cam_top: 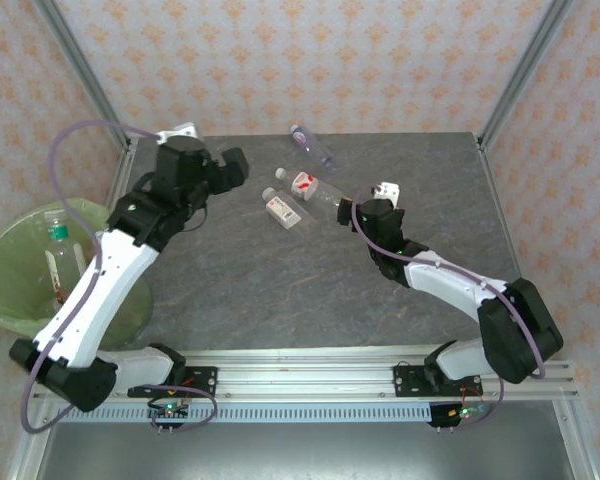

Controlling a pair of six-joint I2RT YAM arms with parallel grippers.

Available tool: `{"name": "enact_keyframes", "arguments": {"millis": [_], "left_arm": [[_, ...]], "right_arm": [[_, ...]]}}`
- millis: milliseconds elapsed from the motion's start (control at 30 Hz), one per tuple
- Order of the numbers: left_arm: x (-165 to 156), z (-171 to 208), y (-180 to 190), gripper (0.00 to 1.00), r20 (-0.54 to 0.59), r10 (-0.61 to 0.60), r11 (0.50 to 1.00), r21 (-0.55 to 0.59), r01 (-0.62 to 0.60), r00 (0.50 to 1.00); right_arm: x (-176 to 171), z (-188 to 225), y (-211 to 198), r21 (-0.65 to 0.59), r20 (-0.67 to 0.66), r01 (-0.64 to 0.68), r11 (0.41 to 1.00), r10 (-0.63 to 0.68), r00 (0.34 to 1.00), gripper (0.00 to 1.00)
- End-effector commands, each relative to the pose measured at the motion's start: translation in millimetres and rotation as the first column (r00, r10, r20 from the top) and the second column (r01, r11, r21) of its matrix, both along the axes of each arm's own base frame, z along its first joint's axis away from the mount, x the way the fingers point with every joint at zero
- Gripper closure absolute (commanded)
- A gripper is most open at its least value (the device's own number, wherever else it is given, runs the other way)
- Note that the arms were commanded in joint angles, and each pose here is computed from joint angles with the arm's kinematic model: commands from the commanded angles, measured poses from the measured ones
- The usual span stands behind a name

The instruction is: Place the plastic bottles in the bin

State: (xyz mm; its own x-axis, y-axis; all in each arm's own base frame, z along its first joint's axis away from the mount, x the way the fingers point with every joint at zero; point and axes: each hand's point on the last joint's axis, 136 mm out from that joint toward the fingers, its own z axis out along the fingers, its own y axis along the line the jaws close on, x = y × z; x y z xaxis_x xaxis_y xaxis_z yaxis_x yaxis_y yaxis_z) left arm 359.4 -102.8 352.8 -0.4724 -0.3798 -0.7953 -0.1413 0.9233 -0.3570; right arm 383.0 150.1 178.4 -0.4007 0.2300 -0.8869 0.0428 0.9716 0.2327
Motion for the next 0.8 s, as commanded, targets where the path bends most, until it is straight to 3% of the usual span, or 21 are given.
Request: {"name": "enact_keyframes", "arguments": {"millis": [0, 167, 533, 767], "left_arm": [[19.3, -24.0, -18.1, 0.00, -0.028, 0.049, 0.997, -0.059, -0.051, 0.998], [36.3, -78.6, -60.0, 0.00, -0.132, 0.018, 0.993, -0.117, -0.034, 0.991], [69.8, -170.4, -110.8, 0.00, -0.326, 0.012, 0.996, -0.079, -0.040, 0.945], [91.3, -219.2, -117.9, 0.00, -0.417, 0.060, 0.998, 0.042, -0.046, 0.907]], "right_arm": [[-8.5, 1.8, -14.6, 0.011, 0.002, 0.054, 0.998, -0.054, 0.999, 0.01], [-17.9, 0.0, -23.4, 0.002, -0.005, 0.073, 0.997, -0.073, 0.997, 0.01], [-32.0, -9.7, -34.9, 0.004, -0.023, 0.097, 0.995, -0.097, 0.995, 0.01], [-35.3, -8.9, -38.6, 0.003, -0.020, 0.105, 0.994, -0.105, 0.994, 0.01]]}}
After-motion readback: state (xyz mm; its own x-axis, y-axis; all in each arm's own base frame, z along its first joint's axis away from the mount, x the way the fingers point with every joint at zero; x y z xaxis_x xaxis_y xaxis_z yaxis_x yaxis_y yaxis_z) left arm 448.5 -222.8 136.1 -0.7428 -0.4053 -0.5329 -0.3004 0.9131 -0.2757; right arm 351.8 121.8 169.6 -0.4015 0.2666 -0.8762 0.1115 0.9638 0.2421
